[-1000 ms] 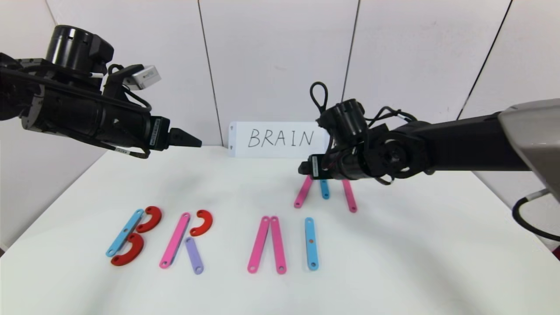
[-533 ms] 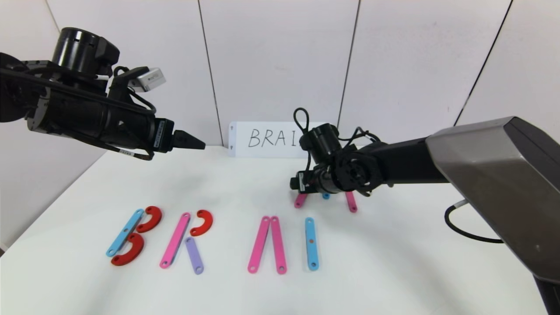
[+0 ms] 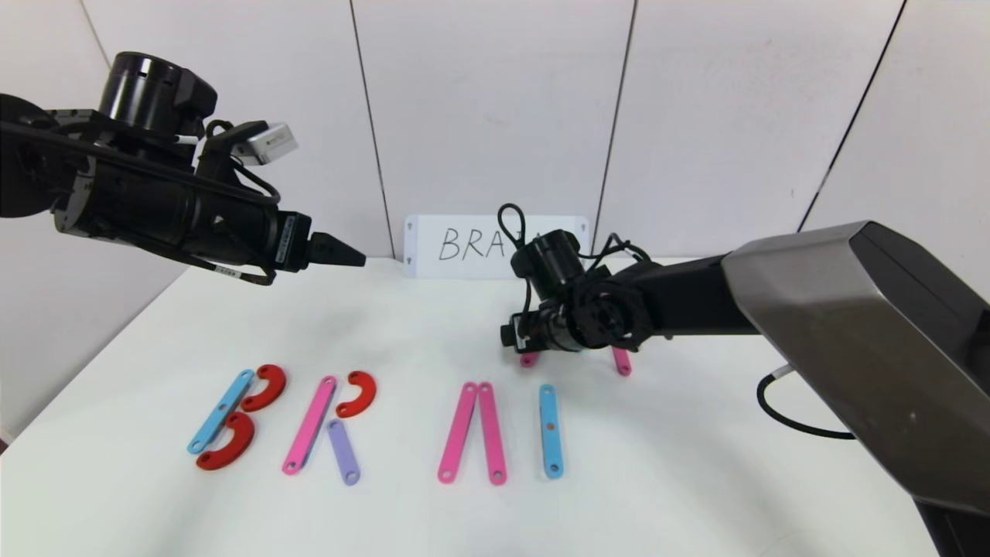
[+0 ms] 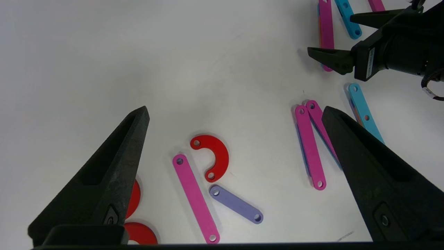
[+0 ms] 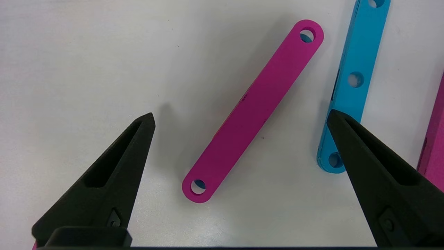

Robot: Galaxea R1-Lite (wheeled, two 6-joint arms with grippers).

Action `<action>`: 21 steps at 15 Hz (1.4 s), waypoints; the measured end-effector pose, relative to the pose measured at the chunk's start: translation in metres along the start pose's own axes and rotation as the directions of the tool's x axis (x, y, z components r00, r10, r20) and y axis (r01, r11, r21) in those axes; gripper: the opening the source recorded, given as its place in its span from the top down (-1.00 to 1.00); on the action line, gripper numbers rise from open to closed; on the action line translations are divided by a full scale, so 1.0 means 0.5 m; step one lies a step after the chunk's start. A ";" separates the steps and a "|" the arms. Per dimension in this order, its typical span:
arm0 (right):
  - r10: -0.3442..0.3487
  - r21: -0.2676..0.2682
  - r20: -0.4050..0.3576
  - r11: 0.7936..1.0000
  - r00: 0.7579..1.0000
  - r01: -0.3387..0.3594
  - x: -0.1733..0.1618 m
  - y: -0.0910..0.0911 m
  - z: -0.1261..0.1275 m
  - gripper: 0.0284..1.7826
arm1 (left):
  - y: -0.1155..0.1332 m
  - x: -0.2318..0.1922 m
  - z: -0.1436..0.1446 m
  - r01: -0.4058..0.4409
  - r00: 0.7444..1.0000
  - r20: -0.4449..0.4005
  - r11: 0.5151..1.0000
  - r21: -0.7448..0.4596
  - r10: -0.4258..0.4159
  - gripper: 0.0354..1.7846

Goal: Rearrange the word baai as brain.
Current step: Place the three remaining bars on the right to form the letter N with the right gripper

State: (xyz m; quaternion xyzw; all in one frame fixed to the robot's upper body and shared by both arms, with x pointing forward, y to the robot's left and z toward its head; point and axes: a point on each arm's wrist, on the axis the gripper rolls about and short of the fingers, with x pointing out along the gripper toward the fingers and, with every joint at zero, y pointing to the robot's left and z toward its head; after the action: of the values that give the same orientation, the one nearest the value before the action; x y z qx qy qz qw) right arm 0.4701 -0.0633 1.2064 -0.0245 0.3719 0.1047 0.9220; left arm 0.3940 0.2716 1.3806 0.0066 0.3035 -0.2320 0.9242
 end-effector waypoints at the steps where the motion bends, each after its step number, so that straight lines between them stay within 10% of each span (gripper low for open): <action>1: -0.002 -0.004 0.001 1.000 1.000 0.002 0.001 0.005 -0.002 -0.95 | 0.000 0.000 0.000 0.000 1.000 0.001 1.000 0.000 0.000 -0.95; 8: -0.001 0.003 -0.004 1.000 1.000 0.001 0.027 0.016 -0.009 -0.87 | -0.002 0.000 0.000 0.003 1.000 -0.001 1.000 0.001 -0.003 -0.95; 17: -0.003 0.010 -0.004 1.000 1.000 0.003 0.032 0.017 -0.012 0.60 | -0.008 -0.003 0.000 0.010 1.000 0.000 1.000 0.006 -0.010 -0.95; 21: -0.007 0.012 0.001 1.000 1.000 0.007 0.028 0.016 -0.009 0.69 | -0.010 -0.008 0.000 0.010 1.000 0.006 1.000 0.008 -0.010 -0.95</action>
State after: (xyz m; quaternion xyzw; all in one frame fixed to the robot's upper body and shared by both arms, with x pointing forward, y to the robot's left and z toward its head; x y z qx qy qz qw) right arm 0.4750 -0.0537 1.1937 -0.0202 0.3721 0.0992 0.9227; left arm 0.3891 0.2691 1.3836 0.0081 0.2998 -0.2377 0.9239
